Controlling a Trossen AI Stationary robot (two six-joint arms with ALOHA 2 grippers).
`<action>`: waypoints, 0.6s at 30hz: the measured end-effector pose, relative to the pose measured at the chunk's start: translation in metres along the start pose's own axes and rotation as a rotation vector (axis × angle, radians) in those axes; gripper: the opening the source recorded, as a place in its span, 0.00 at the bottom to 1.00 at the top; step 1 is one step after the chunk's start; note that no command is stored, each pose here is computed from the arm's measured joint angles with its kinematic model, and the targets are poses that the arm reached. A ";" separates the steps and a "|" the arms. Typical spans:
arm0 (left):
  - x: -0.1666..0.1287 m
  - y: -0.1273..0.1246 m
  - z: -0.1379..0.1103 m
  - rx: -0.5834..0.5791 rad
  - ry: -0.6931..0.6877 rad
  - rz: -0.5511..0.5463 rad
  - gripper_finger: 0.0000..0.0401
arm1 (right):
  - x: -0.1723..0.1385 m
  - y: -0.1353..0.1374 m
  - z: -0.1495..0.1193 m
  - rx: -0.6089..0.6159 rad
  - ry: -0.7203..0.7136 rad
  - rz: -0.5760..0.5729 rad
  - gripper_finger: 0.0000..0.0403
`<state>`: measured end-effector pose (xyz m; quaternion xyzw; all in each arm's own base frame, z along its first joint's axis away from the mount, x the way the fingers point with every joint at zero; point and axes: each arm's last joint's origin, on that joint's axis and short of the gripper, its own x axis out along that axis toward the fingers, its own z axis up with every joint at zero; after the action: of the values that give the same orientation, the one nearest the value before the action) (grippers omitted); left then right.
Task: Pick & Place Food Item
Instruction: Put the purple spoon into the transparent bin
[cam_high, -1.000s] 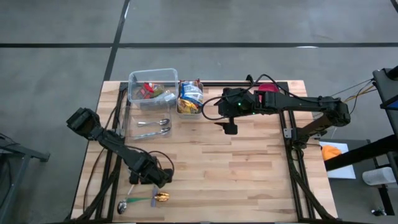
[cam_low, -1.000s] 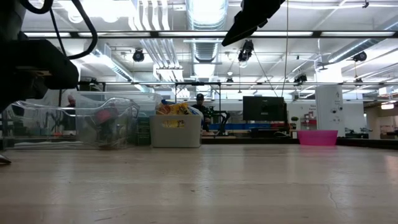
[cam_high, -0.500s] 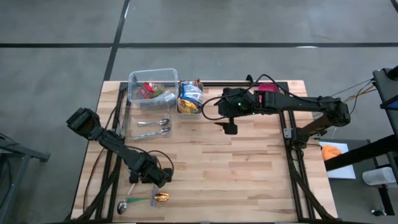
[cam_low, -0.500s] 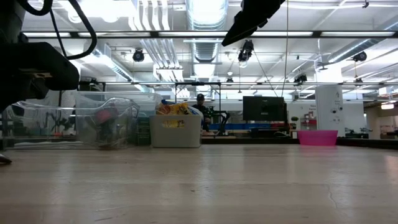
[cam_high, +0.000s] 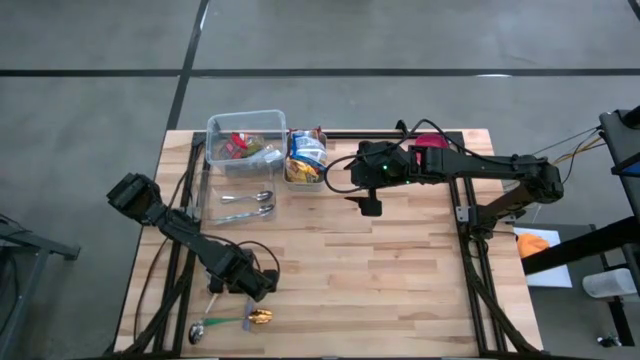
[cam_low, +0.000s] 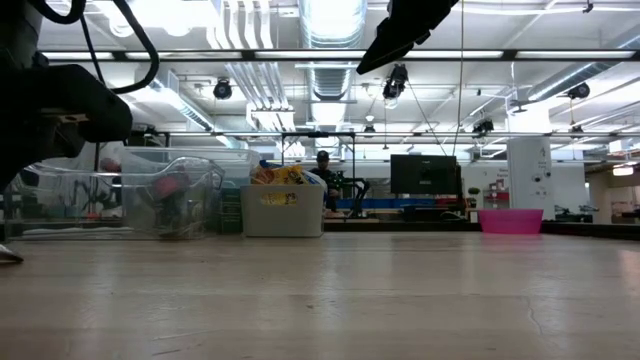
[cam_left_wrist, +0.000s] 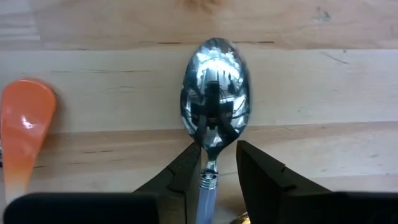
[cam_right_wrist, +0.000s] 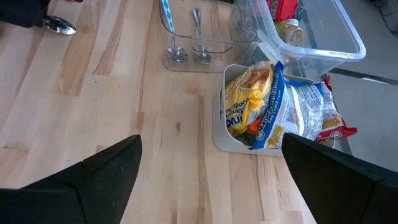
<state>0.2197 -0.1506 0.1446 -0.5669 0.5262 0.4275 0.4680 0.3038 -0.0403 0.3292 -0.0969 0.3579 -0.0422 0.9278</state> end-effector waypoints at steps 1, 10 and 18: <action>0.000 0.000 0.000 0.000 0.001 -0.001 0.25 | 0.000 0.000 0.000 0.000 0.000 0.000 0.95; 0.009 0.001 -0.006 0.018 0.002 0.011 0.25 | 0.000 0.000 0.000 0.000 0.001 0.000 0.95; 0.008 0.001 -0.005 0.045 -0.016 0.007 0.24 | 0.000 0.000 0.000 0.000 0.000 0.000 0.95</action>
<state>0.2190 -0.1569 0.1372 -0.5510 0.5337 0.4219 0.4834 0.3038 -0.0403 0.3291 -0.0970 0.3578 -0.0422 0.9278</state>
